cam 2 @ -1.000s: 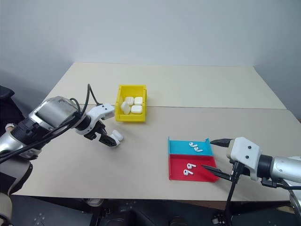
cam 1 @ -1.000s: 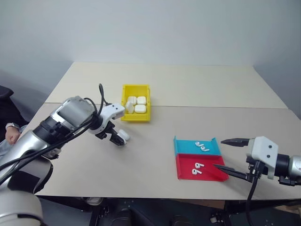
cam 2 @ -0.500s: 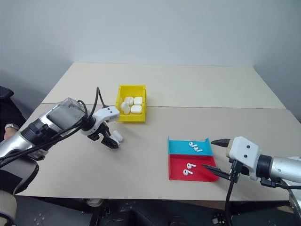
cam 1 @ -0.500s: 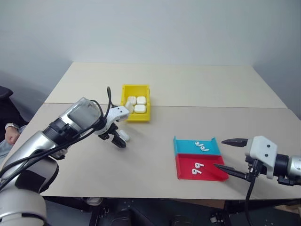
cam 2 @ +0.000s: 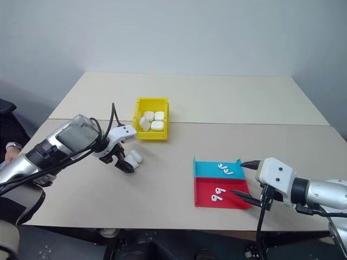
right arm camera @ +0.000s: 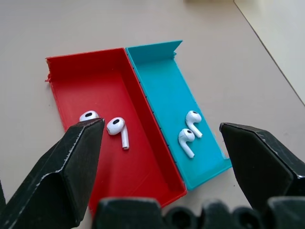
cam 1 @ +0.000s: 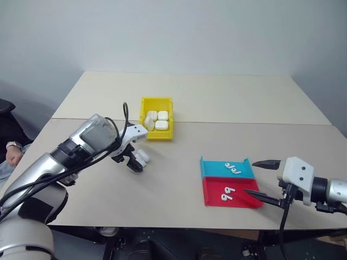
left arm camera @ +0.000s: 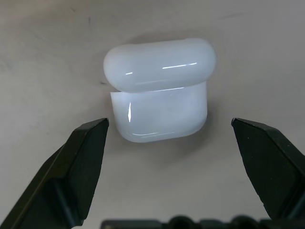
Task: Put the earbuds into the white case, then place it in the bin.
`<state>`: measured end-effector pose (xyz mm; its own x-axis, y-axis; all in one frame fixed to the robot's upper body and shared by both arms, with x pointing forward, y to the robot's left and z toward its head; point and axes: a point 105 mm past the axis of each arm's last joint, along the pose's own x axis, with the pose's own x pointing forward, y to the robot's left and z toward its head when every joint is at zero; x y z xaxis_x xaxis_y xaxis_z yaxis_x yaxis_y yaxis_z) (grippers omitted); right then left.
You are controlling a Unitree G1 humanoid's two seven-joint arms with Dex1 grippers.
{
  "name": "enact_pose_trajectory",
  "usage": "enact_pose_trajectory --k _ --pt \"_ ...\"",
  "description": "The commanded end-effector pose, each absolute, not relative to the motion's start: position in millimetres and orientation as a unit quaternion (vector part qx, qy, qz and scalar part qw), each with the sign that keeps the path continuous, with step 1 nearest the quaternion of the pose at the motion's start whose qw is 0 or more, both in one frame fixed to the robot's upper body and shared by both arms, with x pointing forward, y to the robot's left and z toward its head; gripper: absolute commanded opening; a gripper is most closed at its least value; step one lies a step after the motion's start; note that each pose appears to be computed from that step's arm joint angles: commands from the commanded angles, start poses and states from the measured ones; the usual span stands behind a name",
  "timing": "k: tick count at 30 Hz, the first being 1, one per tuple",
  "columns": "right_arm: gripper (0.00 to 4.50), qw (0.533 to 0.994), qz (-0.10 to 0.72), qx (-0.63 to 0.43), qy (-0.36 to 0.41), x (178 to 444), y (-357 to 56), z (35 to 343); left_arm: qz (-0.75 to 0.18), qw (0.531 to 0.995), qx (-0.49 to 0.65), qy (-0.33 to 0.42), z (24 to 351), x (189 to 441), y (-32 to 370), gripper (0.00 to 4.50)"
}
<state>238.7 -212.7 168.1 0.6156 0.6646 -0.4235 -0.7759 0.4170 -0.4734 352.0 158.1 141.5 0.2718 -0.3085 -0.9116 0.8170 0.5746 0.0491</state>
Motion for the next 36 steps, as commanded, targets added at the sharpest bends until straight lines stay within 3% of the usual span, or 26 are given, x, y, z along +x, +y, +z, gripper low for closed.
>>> enact_pose_trajectory --k 1,19,22,27,36 --pt "4.48 0.836 0.423 -0.341 0.079 239 -213 173 -0.372 0.759 0.267 0.463 147 354 159 4.50" --pt "4.48 0.833 0.419 -0.352 0.086 242 -215 168 -0.364 0.765 0.261 0.463 143 359 161 4.50" --pt "4.50 0.833 0.419 -0.352 0.087 243 -215 167 -0.365 0.763 0.262 0.464 142 359 162 3.89" --pt "4.50 0.832 0.419 -0.353 0.088 244 -216 166 -0.361 0.766 0.268 0.460 142 360 164 2.37" --pt "4.50 0.831 0.419 -0.357 0.085 245 -215 167 -0.356 0.773 0.261 0.455 148 361 170 2.37"
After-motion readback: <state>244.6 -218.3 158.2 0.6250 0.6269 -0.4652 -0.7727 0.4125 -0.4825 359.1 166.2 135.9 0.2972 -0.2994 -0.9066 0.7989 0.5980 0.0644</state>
